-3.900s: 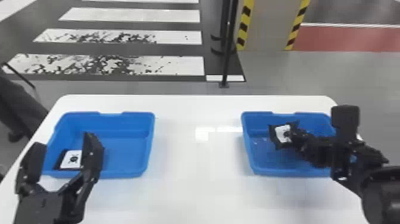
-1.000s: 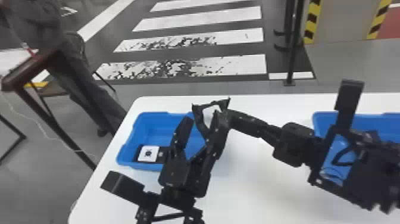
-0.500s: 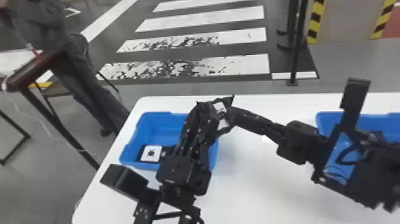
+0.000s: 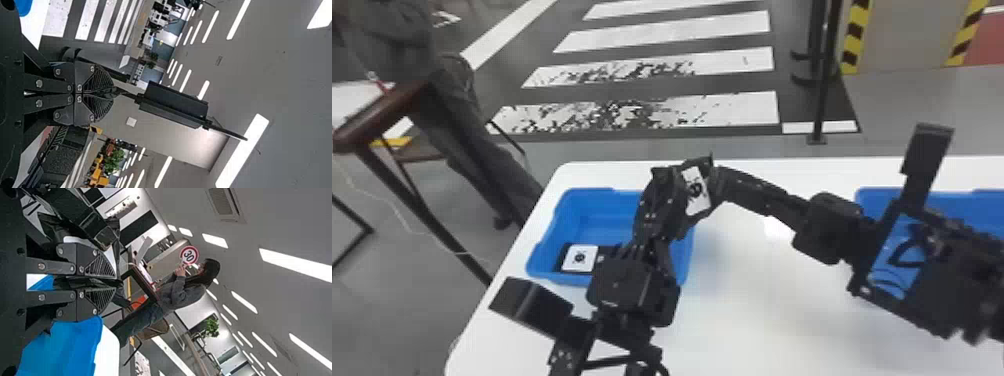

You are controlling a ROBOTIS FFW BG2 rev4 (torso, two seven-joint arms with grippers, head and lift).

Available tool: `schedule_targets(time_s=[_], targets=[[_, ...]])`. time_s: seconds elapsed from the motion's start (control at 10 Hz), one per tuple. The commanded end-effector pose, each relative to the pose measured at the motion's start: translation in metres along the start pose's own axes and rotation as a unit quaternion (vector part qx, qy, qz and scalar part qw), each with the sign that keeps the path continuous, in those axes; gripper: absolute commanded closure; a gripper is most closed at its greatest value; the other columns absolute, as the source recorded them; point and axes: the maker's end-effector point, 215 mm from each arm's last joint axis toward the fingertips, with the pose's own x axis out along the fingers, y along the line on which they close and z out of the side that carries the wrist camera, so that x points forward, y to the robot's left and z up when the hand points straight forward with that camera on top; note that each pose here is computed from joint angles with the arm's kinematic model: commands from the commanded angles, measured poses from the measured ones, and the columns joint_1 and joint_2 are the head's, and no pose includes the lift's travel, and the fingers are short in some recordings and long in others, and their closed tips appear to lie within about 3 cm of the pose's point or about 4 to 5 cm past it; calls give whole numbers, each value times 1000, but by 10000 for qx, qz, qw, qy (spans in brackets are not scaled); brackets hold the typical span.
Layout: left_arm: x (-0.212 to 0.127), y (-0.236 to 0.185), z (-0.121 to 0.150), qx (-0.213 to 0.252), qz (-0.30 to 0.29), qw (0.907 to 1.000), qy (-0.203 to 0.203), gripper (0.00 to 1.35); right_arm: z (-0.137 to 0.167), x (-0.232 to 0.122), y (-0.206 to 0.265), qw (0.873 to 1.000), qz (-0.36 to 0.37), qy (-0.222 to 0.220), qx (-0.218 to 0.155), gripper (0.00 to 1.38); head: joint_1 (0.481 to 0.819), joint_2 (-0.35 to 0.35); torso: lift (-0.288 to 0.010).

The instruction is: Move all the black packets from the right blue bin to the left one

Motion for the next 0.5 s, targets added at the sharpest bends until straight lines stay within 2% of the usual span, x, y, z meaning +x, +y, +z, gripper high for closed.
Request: schedule_targets(time_s=[0.0, 0.1, 0.2, 0.4], targets=[[5, 9, 9, 314, 42, 9994, -111, 1220, 4, -2, -5, 9999, -67, -25, -137, 578, 695, 252, -140], [10, 23, 2, 600, 157, 9980, -92, 1220, 11, -11, -16, 9992, -249, -113, -290, 119, 687, 255, -140], [15, 39, -10, 882, 269, 9957, -56, 1220, 18, -26, -33, 9971, -542, -189, -491, 39, 683, 255, -140], [25, 84, -38, 1875, 587, 9804, 103, 1220, 31, -64, -67, 9890, -1184, -286, -844, 61, 685, 225, -140]])
